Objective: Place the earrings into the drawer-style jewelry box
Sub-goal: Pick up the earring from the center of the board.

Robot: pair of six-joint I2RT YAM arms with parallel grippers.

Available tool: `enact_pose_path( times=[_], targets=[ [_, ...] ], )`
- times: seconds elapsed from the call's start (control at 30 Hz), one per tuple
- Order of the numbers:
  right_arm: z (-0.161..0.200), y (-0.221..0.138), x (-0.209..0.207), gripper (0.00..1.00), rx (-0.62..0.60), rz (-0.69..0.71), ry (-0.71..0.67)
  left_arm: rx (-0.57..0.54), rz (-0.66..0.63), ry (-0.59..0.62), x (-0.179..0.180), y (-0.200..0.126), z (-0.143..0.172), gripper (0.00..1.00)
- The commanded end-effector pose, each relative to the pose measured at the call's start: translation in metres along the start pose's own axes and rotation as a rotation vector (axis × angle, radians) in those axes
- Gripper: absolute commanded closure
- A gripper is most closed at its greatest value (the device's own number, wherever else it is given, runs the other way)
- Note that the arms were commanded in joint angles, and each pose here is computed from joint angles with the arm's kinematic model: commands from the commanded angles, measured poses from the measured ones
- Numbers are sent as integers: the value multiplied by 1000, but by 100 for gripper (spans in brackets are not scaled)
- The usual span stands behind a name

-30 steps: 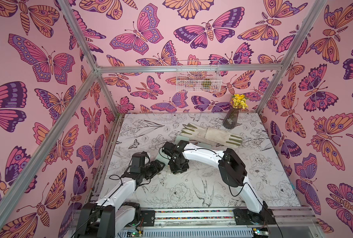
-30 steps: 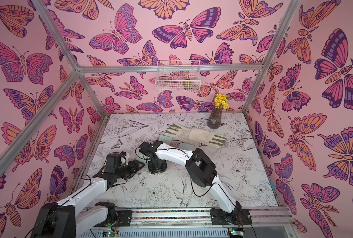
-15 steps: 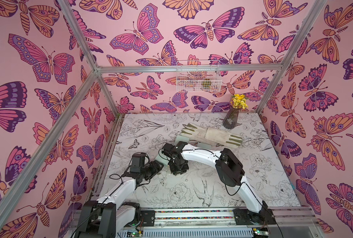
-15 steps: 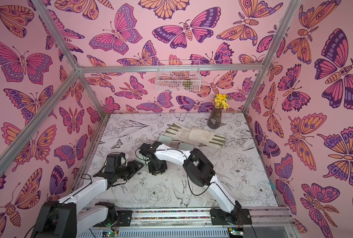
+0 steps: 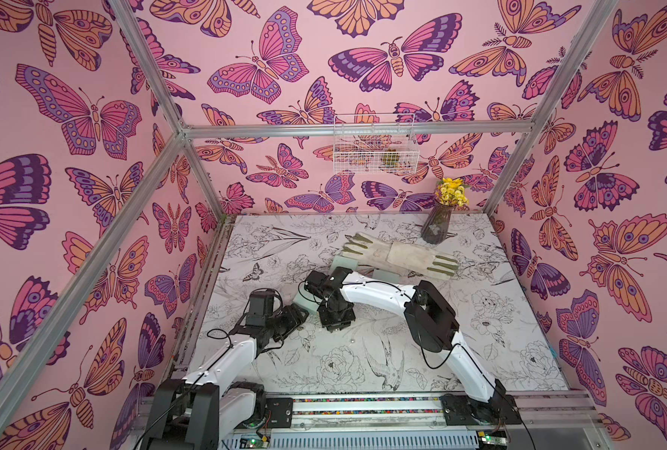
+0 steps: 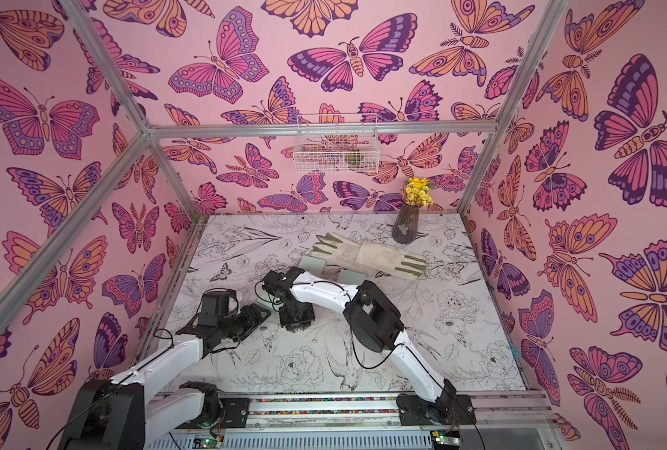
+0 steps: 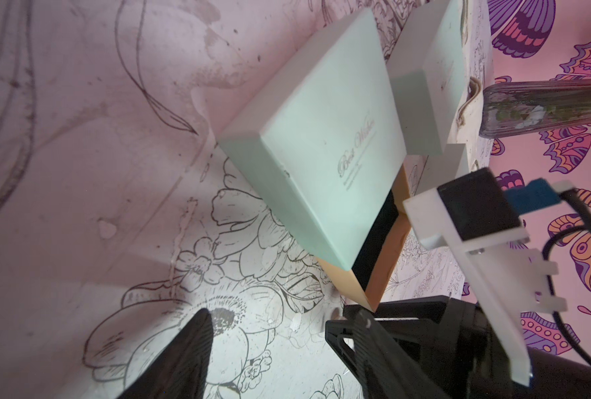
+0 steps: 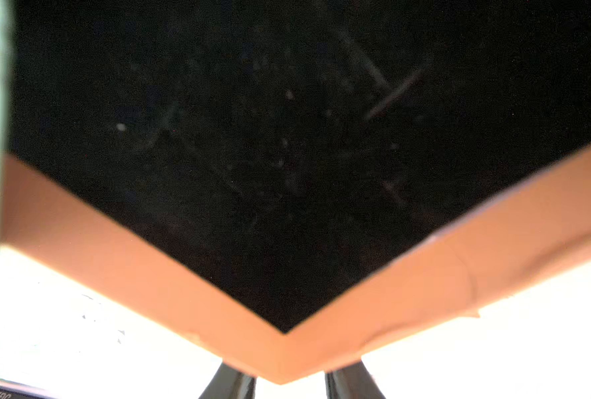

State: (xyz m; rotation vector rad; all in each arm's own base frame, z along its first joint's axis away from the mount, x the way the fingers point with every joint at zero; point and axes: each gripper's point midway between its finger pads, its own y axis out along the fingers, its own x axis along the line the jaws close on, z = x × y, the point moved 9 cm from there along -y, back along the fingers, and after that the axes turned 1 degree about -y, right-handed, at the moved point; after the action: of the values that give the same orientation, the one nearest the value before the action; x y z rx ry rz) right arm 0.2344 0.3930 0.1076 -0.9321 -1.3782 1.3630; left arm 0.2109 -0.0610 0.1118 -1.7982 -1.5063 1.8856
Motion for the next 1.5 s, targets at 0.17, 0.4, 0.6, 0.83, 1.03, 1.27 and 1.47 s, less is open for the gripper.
enact_pose_path(
  times=[0.17,0.4,0.6,0.83,1.03,1.27,1.47],
  targets=[
    [2,19,-4,70,43,59,19,-16,6,-1,-5,-5,-5,34],
    [3,21,-5,76,55,64,22,-31,14,-5,-7,-7,-6,35],
    [6,24,-5,85,62,32,35,-28,25,-17,-9,-9,-5,35],
    [8,3,-4,93,13,-3,14,-47,31,0,-11,-13,-5,33],
    [15,-35,-8,100,-132,-74,-16,-42,51,50,-25,-15,-13,32],
    [25,-82,-33,100,-351,-65,-91,-44,57,132,-48,-16,-16,32],
    [23,-104,-49,100,-454,-155,-153,-24,112,303,-81,-14,-12,30]
  ],
)
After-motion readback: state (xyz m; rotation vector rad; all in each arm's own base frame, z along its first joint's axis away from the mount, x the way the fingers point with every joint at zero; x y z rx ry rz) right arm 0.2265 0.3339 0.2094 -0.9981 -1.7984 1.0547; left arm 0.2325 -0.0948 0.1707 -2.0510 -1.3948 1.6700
